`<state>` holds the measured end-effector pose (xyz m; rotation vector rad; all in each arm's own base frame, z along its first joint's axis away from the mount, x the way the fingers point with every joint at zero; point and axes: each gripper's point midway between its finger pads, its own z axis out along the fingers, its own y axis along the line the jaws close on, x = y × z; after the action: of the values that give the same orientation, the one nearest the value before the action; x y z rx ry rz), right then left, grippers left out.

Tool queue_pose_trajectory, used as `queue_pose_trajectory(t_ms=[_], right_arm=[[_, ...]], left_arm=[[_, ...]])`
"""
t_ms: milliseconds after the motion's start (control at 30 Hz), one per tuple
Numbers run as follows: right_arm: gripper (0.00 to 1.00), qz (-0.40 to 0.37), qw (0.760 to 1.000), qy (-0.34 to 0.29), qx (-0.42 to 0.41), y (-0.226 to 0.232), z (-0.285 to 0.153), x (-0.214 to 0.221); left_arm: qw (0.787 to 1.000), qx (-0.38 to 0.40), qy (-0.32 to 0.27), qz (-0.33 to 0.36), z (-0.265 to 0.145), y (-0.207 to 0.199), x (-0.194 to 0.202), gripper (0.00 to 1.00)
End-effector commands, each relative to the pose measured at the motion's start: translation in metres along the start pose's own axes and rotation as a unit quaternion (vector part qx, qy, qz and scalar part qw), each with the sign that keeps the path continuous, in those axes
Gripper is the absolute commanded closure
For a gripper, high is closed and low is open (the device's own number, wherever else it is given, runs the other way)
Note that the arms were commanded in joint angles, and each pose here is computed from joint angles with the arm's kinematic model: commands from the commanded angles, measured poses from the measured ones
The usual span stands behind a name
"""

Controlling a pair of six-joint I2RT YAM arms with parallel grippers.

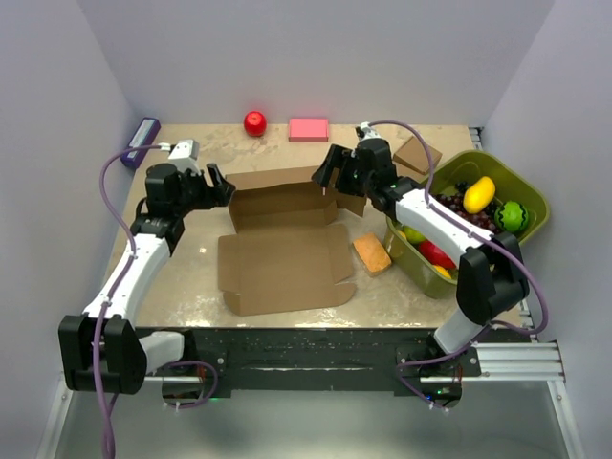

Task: Fold the paper box

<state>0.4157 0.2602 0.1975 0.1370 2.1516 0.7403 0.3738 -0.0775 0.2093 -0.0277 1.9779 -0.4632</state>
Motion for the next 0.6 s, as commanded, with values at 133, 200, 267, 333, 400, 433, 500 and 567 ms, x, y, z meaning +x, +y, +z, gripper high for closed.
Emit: queue_pose_trajectory(t_ms=[133, 200, 267, 333, 400, 433, 500, 567], right_arm=[[0.15, 0.023, 0.999, -0.01, -0.047, 0.018, 0.006, -0.004], [0.16, 0.027, 0.998, -0.011, -0.064, 0.023, 0.01, -0.004], [0.18, 0.034, 0.997, 0.0, -0.072, 0.024, 0.015, 0.002], [0.2, 0.04, 0.996, 0.01, -0.081, 0.026, 0.018, 0.007], [0.22, 0.046, 0.995, 0.008, -0.087, 0.028, 0.019, 0.007], [0.23, 0.054, 0.995, 0.008, -0.087, 0.027, 0.019, 0.009], [0.26, 0.061, 0.993, -0.008, -0.098, 0.032, 0.016, 0.002], [0.29, 0.075, 0.992, -0.014, -0.097, 0.03, 0.015, 0.003]], left_arm=[[1.0, 0.027, 0.004, -0.016, 0.009, -0.001, 0.006, 0.3], [0.999, 0.029, 0.009, -0.02, 0.01, -0.001, 0.009, 0.32], [0.999, 0.035, 0.002, -0.018, 0.013, -0.002, 0.006, 0.35], [0.999, 0.036, 0.006, -0.02, 0.015, -0.001, 0.009, 0.4], [0.999, 0.038, 0.008, -0.02, 0.016, -0.001, 0.01, 0.43], [0.999, 0.04, 0.012, -0.022, 0.017, -0.002, 0.012, 0.45], [0.999, 0.044, 0.012, -0.022, 0.018, -0.003, 0.012, 0.46], [0.999, 0.044, 0.013, -0.023, 0.018, -0.003, 0.013, 0.48]])
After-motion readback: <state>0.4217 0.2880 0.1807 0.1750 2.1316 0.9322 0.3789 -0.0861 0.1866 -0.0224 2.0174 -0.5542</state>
